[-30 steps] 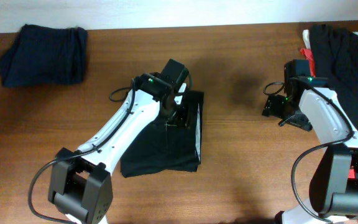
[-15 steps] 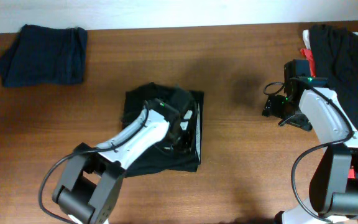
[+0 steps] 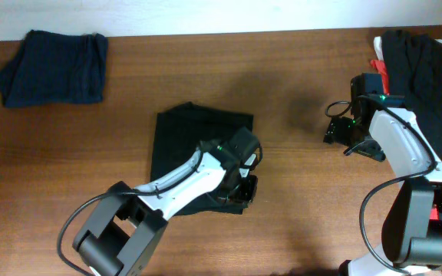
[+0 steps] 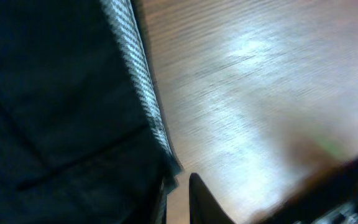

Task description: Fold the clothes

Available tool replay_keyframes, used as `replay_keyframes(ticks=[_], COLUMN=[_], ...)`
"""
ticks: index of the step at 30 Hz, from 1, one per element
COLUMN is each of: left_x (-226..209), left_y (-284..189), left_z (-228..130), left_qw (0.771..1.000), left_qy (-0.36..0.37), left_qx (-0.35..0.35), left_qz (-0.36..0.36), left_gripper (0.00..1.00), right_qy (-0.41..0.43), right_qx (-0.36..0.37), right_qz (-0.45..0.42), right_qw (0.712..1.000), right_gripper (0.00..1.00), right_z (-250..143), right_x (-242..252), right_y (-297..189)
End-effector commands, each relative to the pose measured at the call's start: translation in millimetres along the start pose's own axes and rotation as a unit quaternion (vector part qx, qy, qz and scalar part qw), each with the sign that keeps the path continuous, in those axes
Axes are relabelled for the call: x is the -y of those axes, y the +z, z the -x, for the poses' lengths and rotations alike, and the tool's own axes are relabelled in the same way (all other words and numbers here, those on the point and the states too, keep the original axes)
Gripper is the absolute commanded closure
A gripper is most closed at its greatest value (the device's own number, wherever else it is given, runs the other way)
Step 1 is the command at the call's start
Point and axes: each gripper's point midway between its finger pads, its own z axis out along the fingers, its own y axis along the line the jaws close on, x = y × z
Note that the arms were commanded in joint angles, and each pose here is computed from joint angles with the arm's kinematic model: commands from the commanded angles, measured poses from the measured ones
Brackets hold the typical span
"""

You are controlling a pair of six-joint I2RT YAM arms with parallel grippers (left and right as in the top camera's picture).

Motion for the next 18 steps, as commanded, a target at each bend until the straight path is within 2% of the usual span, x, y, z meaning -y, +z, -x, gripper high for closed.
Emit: replay_keyframes(ticks=[1,2,5,9,12,13,15,16,18], left_x=[28,20,-23,-114,-165,-176,-178,-179,-193], left_y=[-64,-82,-123,-157,-174,-176,-172,-168,-151], left_z=[28,36,55,64,62,61,56,52,36], left_qw=[0.998,0.998,0.992,0.977,0.972,0.976,0.986,0.987,0.986], left_qy=[0.035,0.024,-0.027,-0.127,-0.162,-0.161,-0.132,-0.122,-0.136], left_qx=[0.052,0.065,0.097,0.109,0.112,0.109,0.099,0.094,0.074], left_qz=[-0.014,0.008,0.079,0.133,0.126,0.097,-0.008,-0.038,-0.053], left_gripper=[0.66,0.55,0.01,0.01,0.01,0.01,0.01,0.01,0.01], right_qy=[0.008,0.008,0.008,0.008,0.008,0.008,0.008,0.008,0.008], right_qx=[0.014,0.014,0.014,0.014,0.014,0.014,0.014,0.014,0.014], right_qz=[-0.003,-0.003,-0.003,-0.003,-0.003,-0.003,-0.003,-0.003,-0.003], right_qw=[1.000,1.000,1.000,1.000,1.000,1.000,1.000,1.000,1.000], right_gripper=[0.01,0.01,0.01,0.01,0.01,0.01,0.01,0.01,0.01], right_z=[7,7,6,7,7,7,7,7,7], right_x=[3,3,3,3,3,3,3,3,3], right_y=[-7,-7,-7,-7,-7,-7,-7,-7,-7])
